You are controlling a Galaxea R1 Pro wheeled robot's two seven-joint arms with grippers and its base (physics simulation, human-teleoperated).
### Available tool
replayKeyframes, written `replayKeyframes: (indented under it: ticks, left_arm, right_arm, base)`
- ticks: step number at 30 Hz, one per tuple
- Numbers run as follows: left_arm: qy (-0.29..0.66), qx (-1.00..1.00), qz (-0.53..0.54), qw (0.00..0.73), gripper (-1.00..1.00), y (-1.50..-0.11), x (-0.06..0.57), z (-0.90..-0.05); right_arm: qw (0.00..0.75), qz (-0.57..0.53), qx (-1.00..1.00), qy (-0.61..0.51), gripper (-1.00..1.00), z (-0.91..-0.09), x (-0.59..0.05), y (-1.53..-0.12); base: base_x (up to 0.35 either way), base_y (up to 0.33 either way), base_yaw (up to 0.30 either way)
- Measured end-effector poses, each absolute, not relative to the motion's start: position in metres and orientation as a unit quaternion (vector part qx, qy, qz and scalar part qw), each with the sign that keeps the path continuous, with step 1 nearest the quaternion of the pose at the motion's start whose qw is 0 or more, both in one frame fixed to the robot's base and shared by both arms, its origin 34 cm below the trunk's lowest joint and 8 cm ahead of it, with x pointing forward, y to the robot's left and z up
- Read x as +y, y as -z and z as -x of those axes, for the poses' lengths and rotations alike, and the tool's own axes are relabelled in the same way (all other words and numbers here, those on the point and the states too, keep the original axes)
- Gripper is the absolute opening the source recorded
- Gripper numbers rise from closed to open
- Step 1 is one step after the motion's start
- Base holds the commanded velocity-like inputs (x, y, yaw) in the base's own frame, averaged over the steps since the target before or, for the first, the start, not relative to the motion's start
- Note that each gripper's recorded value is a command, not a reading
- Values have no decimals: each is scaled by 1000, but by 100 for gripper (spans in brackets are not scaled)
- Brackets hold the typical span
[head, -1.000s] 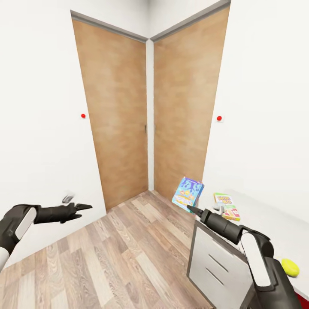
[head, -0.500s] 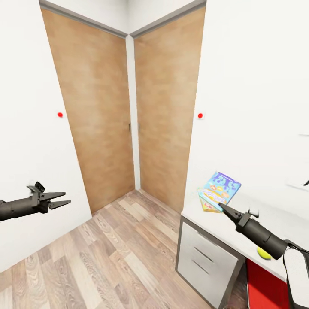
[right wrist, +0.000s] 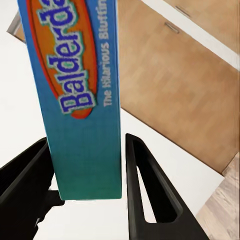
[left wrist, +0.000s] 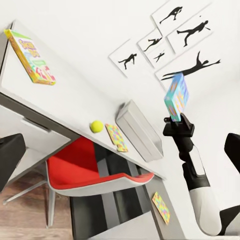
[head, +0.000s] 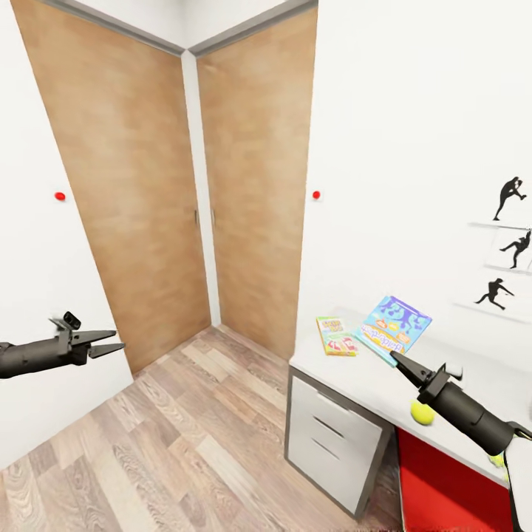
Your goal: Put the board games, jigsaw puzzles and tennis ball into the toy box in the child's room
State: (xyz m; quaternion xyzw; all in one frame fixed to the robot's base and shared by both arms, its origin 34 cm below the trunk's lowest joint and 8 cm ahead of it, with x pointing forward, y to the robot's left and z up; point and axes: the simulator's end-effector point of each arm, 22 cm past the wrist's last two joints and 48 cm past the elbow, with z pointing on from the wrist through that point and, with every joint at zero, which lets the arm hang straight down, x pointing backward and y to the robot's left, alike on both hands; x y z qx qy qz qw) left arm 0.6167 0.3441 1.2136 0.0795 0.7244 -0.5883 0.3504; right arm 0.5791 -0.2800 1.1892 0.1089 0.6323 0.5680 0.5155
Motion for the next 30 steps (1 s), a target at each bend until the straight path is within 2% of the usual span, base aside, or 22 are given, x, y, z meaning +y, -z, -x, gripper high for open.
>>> replayKeyframes:
  ticks: [18,30]
  left_arm:
    - [592,732,-61,333,100,-1189,346,-616]
    - [592,732,-59,332,100,-1187,345,-617]
  right_arm:
    - [510,-119,634,-569,-100,-584,-281,-1177]
    - [511,-131,631,-568,-100,-583,-291,-1176]
  base:
    - [-12,0,-181]
    - [-37,0,-28]
